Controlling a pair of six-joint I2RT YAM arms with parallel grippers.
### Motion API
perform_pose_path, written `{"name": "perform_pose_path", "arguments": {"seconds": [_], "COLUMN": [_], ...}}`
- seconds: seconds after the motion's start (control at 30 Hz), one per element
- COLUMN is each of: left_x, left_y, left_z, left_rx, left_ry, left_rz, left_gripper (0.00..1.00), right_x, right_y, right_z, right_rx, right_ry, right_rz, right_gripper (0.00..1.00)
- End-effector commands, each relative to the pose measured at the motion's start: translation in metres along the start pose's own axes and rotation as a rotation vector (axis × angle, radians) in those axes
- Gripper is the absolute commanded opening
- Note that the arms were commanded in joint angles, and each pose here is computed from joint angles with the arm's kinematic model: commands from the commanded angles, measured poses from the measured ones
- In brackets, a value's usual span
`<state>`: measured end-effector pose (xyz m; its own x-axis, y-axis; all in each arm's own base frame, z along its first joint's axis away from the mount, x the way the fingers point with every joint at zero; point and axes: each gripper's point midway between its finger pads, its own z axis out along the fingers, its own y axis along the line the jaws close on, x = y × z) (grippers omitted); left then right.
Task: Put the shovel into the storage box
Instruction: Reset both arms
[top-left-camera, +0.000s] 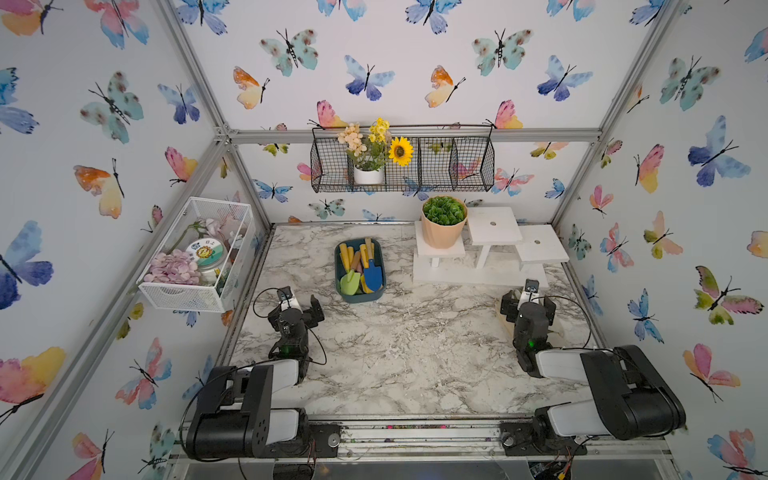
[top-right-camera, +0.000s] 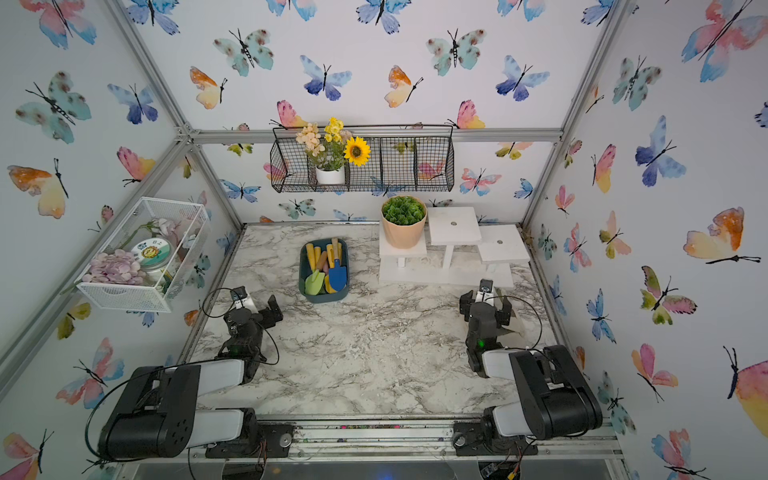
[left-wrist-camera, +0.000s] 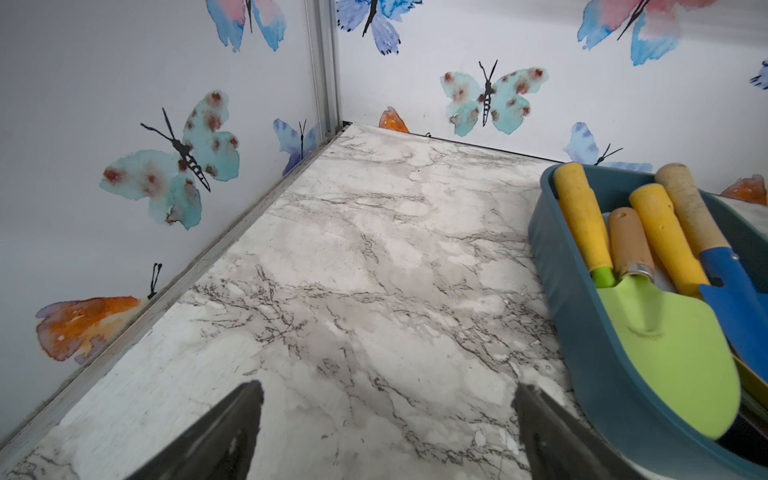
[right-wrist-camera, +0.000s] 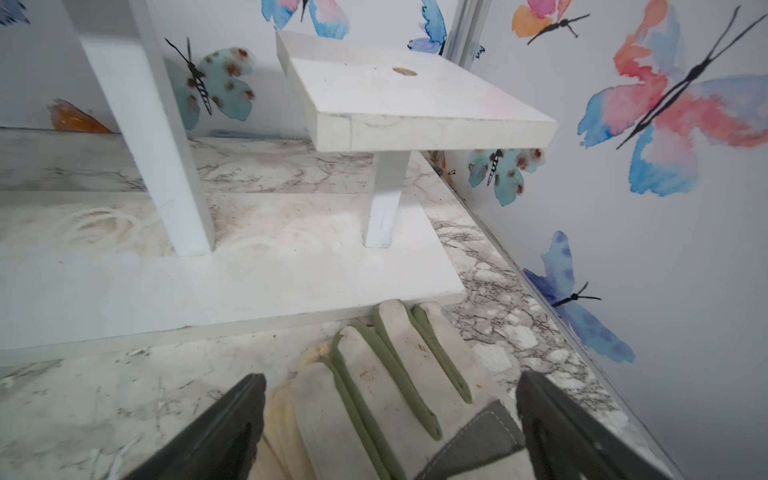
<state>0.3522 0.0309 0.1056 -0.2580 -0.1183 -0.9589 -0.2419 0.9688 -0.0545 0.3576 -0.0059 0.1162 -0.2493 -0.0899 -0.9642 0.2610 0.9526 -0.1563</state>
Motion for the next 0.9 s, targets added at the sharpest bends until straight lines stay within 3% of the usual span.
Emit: {"name": "perform_pose_path", "arguments": {"seconds": [0.0,0.1,0.2,0.3,0.87], "left_x": [-0.016,-0.012,-0.011,-0.011,-0.011], "left_y": [-0.017,-0.022,-0.022,-0.022,-0.022], "left_z": [-0.001,-0.001,-0.001,-0.001,-0.001], "left_rx": [0.082,0.107,0.105,0.104,0.103], "left_ry": [-0.104,-0.084,-0.080,-0.079,-0.079], "left_rz": [0.032,0.047,0.050,0.050,0.050], "left_gripper": [0.99,0.99,0.99,0.99,0.99], "right_x": [-0.011,-0.005,0.004,-0.002,0.003], "right_y": [0.015,0.018,0.020,0.018,0.019], "right_z": [-0.005,0.003,0.011,0.008,0.012], "right_rx": [-0.109,-0.135,-0.149,-0.150,-0.150], "right_ry": [-0.107,-0.133,-0.043,-0.101,-0.058], "right_rz": [0.055,0.048,0.053,0.054,0.050], "right_gripper": [0.98,0.98,0.98,0.98,0.98]}}
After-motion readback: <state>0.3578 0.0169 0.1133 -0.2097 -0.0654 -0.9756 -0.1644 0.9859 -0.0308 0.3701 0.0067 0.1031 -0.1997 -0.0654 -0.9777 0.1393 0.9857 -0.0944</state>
